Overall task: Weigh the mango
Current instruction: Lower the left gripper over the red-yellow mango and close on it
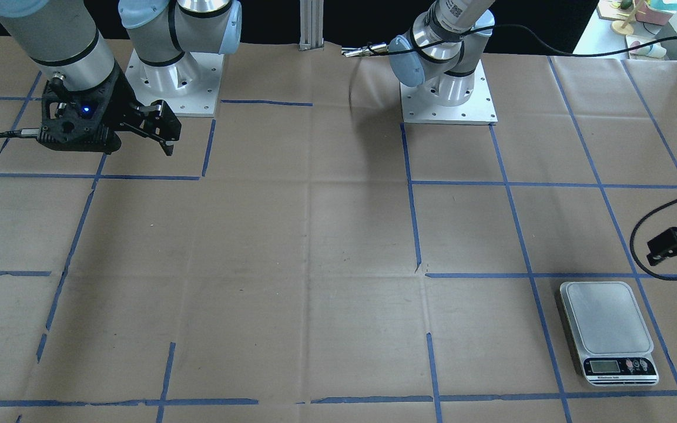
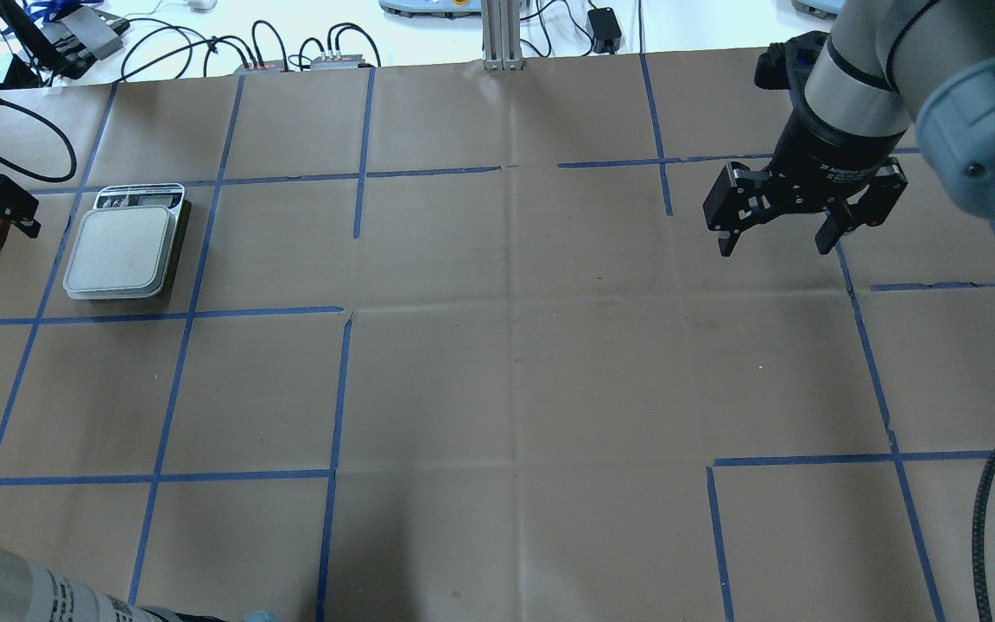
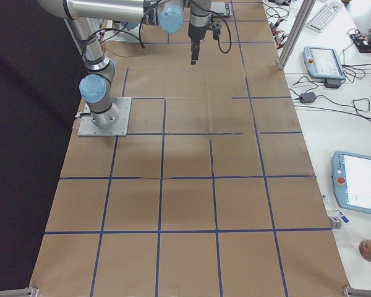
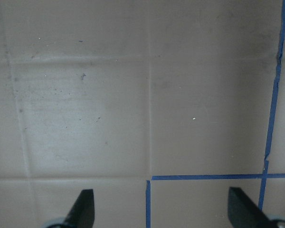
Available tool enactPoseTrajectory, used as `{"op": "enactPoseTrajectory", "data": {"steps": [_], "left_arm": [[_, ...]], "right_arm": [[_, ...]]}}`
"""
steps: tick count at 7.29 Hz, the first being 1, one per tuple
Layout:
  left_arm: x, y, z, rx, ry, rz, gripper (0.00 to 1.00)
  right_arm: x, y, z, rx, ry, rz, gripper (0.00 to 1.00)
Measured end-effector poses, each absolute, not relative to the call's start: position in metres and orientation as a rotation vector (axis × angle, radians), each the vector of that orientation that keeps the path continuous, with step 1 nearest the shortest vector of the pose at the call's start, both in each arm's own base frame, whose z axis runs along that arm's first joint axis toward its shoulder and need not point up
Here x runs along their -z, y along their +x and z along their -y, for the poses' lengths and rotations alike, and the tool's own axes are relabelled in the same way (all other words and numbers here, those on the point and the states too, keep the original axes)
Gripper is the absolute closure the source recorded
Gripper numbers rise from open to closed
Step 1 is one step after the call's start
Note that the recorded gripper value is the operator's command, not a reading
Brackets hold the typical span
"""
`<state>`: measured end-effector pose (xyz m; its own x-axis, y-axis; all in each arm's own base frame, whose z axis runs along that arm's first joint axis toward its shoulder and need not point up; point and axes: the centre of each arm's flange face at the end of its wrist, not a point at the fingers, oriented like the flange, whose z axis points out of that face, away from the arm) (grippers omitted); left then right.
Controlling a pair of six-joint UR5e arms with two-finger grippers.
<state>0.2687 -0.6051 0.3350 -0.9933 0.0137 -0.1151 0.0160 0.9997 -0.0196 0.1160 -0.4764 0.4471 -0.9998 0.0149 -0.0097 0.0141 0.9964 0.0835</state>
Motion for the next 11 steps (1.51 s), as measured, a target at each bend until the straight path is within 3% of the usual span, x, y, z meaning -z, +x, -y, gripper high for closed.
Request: {"op": "enactPoseTrajectory", "data": {"steps": [5, 11], "left_arm": [[-0.267, 0.437, 0.694, 0.039, 0.006, -3.017, 0.00], [-0.218, 0.460, 0.714, -0.024, -0.014, -3.069, 0.00]], "right_arm": [[-0.447, 0.116, 0.476, -0.131, 0.023, -3.128, 0.00], [-0.447, 0.116, 0.476, -0.131, 0.023, -3.128, 0.00]]}}
